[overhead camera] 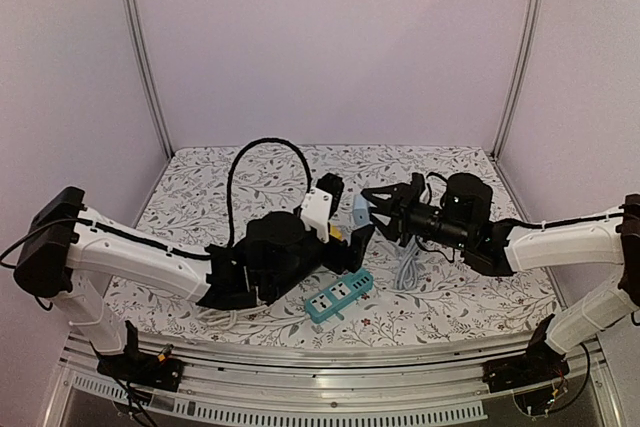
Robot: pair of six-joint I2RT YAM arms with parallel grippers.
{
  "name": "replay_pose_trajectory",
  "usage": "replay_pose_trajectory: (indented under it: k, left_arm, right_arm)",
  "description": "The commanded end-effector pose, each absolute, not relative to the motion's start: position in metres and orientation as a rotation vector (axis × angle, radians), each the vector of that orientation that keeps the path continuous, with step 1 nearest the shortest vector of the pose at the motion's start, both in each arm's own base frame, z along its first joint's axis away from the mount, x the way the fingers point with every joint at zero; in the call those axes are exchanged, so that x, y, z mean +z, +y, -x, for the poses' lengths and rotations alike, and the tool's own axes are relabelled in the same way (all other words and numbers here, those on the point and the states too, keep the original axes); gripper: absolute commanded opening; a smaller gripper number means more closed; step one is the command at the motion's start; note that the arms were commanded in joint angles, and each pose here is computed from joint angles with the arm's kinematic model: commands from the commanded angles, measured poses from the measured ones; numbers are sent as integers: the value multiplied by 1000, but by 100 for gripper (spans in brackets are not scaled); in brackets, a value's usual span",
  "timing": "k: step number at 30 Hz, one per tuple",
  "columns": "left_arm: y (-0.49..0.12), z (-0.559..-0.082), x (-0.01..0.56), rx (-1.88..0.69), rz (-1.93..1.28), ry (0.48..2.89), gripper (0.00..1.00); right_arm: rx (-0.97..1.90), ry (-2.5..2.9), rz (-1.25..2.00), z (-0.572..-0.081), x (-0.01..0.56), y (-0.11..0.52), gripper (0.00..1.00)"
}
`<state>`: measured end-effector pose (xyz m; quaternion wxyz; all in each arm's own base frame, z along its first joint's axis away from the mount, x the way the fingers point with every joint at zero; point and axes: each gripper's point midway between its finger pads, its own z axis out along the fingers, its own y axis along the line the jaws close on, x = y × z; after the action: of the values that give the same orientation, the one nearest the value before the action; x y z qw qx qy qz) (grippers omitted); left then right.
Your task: Insert the plug
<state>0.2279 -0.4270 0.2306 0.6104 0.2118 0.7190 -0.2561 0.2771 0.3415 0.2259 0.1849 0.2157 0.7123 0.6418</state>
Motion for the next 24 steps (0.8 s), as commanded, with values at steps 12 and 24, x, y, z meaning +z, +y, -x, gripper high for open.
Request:
replay_pose_trajectory:
  k: [12,24]
  left_arm:
    - [-410,-255,235,-432,-295,1626,67]
    - [-409,-258,229,-448,-284,1630,37]
  right_arm:
    - [1905,1951,-581,-273,248,373,3]
    - [1937,1925,-604,-273,247,375,0]
